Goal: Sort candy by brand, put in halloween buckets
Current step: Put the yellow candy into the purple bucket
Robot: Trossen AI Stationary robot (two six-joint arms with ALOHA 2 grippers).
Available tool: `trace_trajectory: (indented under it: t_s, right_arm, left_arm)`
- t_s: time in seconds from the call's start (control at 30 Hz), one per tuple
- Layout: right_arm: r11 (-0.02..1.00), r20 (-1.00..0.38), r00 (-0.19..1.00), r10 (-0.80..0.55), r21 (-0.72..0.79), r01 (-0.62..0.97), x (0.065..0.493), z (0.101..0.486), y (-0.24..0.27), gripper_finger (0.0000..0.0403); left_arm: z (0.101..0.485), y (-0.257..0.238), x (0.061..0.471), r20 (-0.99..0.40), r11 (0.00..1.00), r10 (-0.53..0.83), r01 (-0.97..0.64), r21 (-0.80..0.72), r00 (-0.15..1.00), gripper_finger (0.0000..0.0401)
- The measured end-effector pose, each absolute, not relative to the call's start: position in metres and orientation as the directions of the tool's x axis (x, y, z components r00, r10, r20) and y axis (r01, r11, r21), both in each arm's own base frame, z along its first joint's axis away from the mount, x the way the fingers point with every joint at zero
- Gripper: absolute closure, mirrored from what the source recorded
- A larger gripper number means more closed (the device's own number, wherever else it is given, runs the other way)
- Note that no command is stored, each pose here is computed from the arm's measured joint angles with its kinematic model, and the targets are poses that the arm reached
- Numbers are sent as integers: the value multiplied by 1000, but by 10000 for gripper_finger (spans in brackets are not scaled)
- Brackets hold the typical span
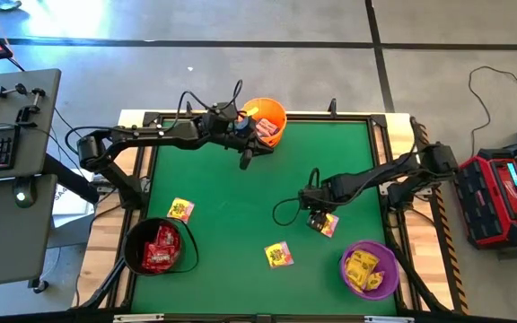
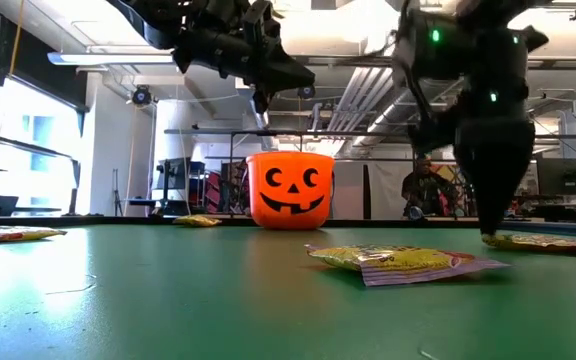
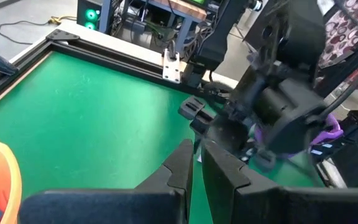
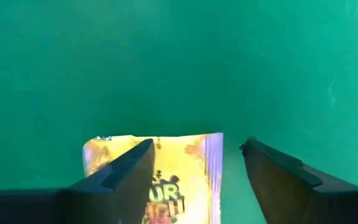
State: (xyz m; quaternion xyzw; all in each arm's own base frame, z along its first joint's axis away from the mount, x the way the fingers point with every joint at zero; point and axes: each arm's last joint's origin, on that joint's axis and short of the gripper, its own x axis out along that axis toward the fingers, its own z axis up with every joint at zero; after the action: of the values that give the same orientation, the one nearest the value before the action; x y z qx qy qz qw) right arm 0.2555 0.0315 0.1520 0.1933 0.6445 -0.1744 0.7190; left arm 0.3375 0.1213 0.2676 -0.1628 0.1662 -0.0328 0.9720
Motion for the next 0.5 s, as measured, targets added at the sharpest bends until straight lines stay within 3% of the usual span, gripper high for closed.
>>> trace_trajectory:
  t_s: [0.27, 0.43, 0.5]
  right_arm:
    - [837, -997, 50, 60, 78, 541, 251, 135, 33, 273]
    - [853, -996, 62, 59, 82, 515, 256, 151, 33, 372]
    - [862, -996, 74, 40, 72, 501, 260, 162, 33, 394]
  left_arm:
    - [268, 121, 338, -308, 946, -118, 13, -325, 944, 378]
    - [268, 120, 338, -308, 946, -119, 13, -325, 944, 378]
    - [268, 120, 338, -308, 946, -117, 11, -324, 944, 378]
